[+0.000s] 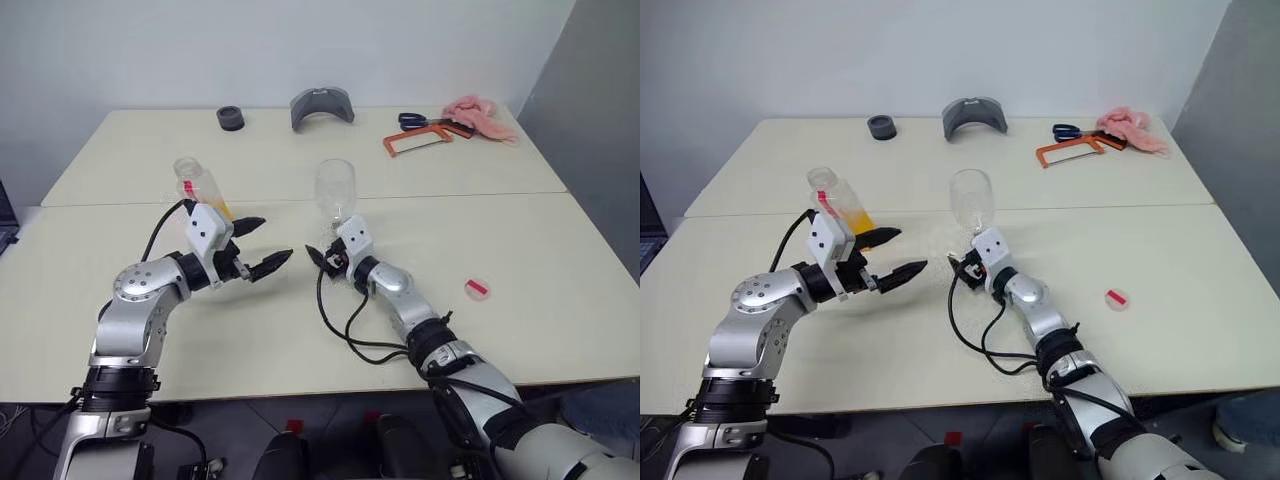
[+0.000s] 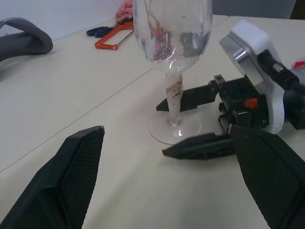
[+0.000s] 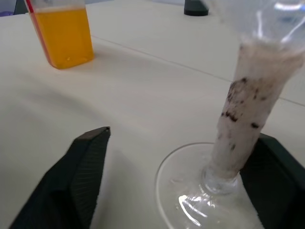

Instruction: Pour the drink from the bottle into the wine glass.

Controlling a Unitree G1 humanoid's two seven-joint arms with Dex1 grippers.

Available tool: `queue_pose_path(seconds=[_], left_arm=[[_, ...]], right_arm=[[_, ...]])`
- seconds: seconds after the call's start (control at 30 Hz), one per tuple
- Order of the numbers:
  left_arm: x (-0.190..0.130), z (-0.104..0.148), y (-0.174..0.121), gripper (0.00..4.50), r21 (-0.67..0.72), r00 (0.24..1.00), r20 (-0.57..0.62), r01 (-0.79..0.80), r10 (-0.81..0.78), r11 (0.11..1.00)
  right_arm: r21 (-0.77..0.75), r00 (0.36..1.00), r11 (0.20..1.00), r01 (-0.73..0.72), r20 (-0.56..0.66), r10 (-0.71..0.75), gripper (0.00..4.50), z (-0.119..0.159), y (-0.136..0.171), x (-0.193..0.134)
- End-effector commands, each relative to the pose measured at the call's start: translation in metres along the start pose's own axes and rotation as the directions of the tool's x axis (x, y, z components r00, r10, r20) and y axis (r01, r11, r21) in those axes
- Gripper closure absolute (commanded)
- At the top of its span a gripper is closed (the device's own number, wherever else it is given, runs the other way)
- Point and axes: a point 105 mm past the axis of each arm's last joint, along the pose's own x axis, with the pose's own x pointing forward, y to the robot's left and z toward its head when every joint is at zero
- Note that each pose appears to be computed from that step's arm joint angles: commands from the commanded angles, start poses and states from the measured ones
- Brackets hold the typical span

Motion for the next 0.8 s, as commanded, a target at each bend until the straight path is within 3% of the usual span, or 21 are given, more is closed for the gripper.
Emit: queue_pose_path(seconds=[0.03, 0.53, 0.8], left_arm=[[0.002, 0.023, 0.000, 0.00, 0.038, 0.997, 0.072, -0.002, -0.001, 0.999], [0.004, 0.029, 0.000, 0.00, -0.008, 0.993, 0.115, -0.020, 0.021, 1.000], [-0.003, 0.000, 0.001, 0.00, -0.061, 0.992, 0.068, -0.102, 0.106, 0.993]], right_arm=[[-0.012, 0.998, 1.000, -0.005, 0.061, 0.005, 0.05, 0.017, -0.001, 0.000], [-0.083, 1.000, 0.997, -0.006, 0.019, 0.008, 0.05, 0.003, -0.012, -0.044], [-0.157, 0.995, 0.983, -0.099, -0.021, 0.097, 0.05, 0.013, 0.002, -0.101]])
